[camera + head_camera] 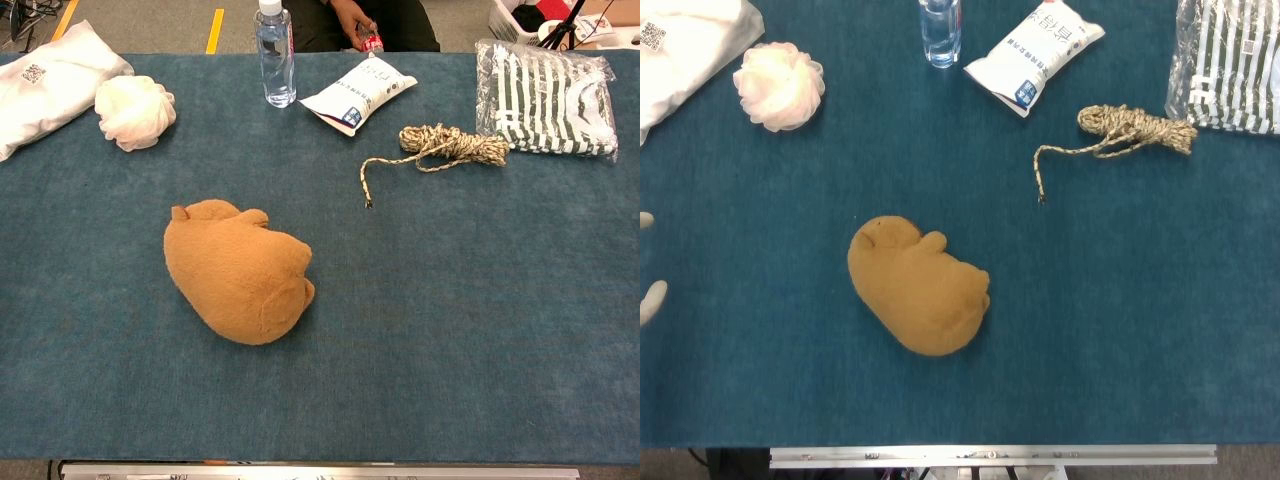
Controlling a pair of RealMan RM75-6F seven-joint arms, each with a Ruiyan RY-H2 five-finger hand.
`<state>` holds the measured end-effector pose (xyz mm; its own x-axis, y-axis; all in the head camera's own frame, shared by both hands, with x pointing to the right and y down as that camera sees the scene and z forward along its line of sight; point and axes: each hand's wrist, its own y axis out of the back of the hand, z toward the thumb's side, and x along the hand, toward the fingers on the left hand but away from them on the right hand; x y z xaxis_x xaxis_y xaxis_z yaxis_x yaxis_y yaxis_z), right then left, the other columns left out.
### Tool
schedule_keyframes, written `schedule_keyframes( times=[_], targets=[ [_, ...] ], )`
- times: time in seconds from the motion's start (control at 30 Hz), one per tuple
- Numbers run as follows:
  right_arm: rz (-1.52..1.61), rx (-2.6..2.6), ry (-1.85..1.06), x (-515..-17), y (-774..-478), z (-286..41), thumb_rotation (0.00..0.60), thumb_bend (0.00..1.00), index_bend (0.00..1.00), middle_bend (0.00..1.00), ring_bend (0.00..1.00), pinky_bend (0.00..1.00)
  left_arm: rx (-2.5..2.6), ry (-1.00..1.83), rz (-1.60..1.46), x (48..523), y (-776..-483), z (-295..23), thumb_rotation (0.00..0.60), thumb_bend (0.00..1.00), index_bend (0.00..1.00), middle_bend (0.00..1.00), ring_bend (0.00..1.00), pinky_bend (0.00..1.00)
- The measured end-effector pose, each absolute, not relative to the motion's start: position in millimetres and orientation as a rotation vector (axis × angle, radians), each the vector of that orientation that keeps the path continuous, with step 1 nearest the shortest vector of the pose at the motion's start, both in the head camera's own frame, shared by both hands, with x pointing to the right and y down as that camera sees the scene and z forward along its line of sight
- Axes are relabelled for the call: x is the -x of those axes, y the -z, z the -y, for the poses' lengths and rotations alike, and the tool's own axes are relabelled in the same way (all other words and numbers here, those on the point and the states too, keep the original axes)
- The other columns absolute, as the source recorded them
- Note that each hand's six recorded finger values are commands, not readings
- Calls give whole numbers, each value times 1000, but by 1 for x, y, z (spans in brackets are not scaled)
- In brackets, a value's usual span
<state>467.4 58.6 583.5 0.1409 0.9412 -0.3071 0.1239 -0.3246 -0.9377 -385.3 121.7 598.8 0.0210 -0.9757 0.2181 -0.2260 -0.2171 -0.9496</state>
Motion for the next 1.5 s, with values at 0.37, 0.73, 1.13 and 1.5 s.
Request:
schedule_keyframes(
  times=[0.37, 0.73, 1.13, 1.5],
  targets=[
    [1061, 1561, -1208, -465, -568, -39, 600, 209, 212, 349, 158, 235, 1610, 1237, -1242, 379, -604, -114, 600, 220, 312, 280, 207, 197],
    [1040, 1544, -1206, -458, -562, -19, 600, 209, 211, 349, 158, 235, 1839, 1150, -1137, 351, -620, -76, 600, 220, 375, 322, 250, 197],
    [1039, 1543, -1218, -461, -560, -24, 600, 209, 212, 349, 158, 235, 1980, 1131, -864, 307, -655, -43, 600, 220, 372, 312, 248, 197],
    [1058, 1532, -1270, -478, -561, -33, 600, 209, 212, 349, 158, 235, 2040, 1094, -669, 253, -686, -24, 600, 242, 383, 303, 215, 197]
  ],
)
